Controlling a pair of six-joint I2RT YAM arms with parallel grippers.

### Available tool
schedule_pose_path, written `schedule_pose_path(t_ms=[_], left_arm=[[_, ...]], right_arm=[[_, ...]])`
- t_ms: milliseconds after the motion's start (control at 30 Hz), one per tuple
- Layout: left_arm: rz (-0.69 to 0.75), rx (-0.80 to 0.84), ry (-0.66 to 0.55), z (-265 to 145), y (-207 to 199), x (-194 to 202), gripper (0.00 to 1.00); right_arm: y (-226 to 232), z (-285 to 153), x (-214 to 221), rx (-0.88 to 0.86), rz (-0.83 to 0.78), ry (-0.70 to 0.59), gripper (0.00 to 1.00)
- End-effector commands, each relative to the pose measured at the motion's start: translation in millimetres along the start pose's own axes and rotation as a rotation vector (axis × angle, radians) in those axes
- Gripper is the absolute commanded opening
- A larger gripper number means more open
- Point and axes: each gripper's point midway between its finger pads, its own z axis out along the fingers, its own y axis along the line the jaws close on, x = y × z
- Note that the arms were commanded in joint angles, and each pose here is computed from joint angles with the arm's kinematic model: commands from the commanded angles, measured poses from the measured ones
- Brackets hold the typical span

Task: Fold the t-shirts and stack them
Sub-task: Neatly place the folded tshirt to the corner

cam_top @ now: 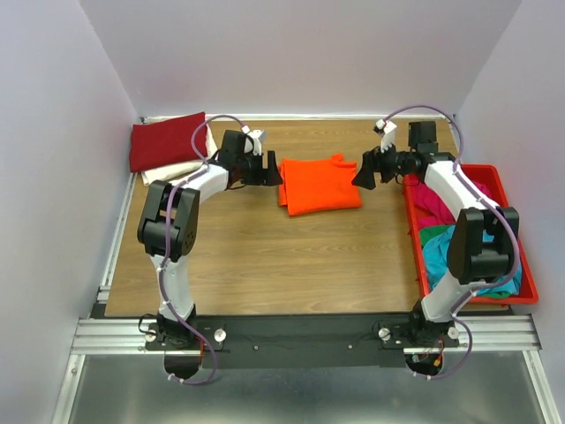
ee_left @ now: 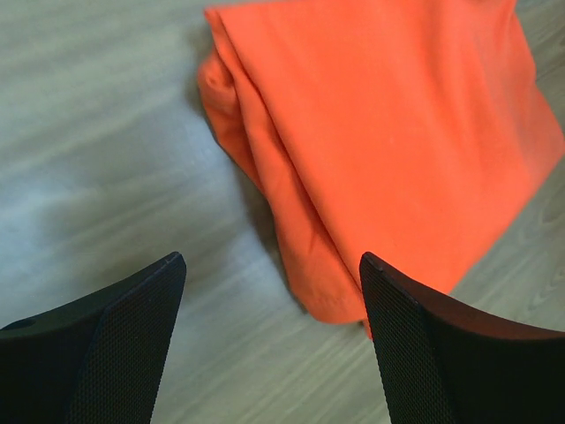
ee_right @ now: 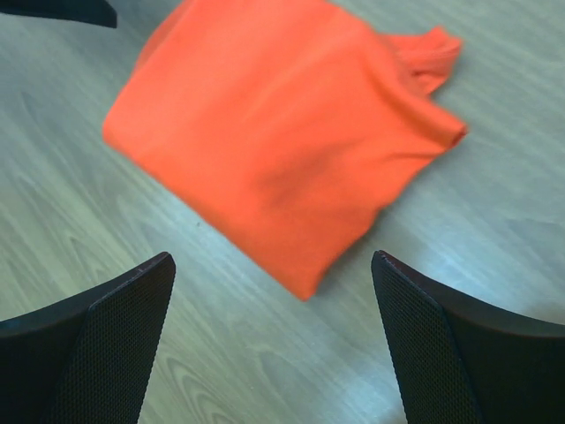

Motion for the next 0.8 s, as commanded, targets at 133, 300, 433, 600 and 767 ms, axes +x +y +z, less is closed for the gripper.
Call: schedule_pose_path(t_ms=[133, 300, 433, 600, 767], left_arm=[[-0.158, 0.010, 0.008, 14, -20, 16, 0.87], [-0.282, -0.072, 0.055, 30, -9, 31, 0.88], [-0.347, -0.075, 0.080, 42, -14, 37, 0.88], [-0.427, -0.088, 0.102, 58, -25, 40, 0.88], [-0.462, -0.120, 0.145, 74, -30, 59, 0.85]], right_arm=[[18, 3, 31, -0.081, 0.023, 0.044, 0.97], [24, 0, 32, -0.100, 0.014, 0.033, 0.97], [25, -4, 30, -0.106, 0.012, 0.023, 0.97], [27, -5, 30, -0.120, 0.015, 0.016, 0.97], [24, -11, 27, -0.118, 0.022, -0.002, 0.97]])
